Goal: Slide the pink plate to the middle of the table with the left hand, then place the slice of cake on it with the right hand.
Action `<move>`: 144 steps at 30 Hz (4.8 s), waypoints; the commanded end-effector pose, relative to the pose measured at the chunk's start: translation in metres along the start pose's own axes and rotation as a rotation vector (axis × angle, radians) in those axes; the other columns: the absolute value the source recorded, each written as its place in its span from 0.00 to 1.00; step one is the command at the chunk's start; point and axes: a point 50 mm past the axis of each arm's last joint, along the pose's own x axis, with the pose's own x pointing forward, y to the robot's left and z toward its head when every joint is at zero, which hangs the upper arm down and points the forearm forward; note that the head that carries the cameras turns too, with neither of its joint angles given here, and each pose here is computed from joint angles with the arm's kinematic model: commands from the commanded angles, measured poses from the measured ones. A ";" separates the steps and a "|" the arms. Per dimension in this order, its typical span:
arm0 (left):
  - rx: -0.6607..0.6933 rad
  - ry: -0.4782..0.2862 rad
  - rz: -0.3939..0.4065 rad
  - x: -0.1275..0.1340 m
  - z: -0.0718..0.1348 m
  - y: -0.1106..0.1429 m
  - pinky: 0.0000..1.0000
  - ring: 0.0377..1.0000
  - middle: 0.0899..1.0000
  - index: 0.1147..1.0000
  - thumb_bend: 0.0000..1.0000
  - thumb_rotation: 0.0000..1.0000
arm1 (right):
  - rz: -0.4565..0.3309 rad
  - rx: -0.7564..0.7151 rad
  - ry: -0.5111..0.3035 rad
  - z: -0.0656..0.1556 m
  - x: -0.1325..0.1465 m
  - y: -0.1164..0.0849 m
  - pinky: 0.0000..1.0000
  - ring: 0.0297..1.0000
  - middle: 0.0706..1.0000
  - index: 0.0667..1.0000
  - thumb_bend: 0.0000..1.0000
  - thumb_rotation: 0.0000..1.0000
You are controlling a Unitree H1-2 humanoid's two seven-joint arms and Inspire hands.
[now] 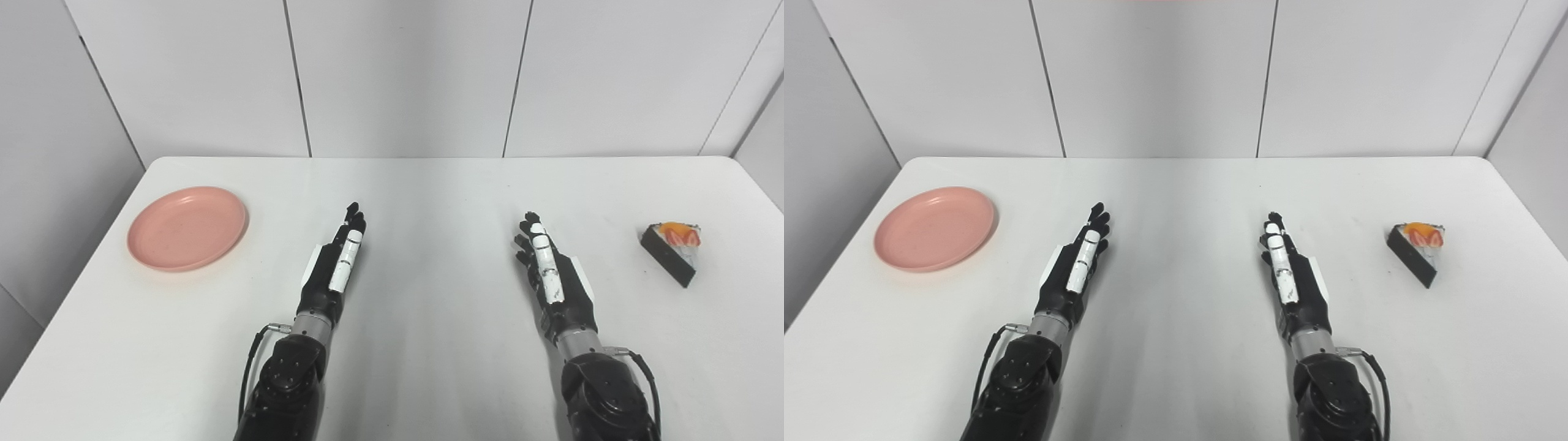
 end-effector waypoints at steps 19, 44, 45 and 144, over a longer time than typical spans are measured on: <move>-0.143 -0.303 0.214 0.047 0.056 0.040 0.98 0.98 0.97 0.98 0.67 1.00 | 0.028 -0.021 -0.083 0.002 0.005 -0.026 0.98 0.97 0.97 0.98 0.55 1.00; -0.106 -0.387 0.663 0.052 0.090 0.205 0.79 0.74 0.72 0.72 0.69 1.00 | 0.023 -0.007 -0.098 -0.005 0.009 -0.031 0.99 0.96 0.97 0.97 0.49 0.98; -0.094 -0.388 0.682 0.051 0.089 0.212 0.75 0.71 0.70 0.70 0.68 1.00 | 0.019 -0.005 -0.096 -0.005 0.009 -0.031 0.98 0.96 0.96 0.96 0.49 0.97; -0.144 -0.013 0.302 0.062 0.025 0.189 0.90 0.87 0.83 0.82 0.72 1.00 | 0.018 -0.007 -0.097 0.002 0.006 -0.027 0.97 0.95 0.95 0.95 0.57 0.88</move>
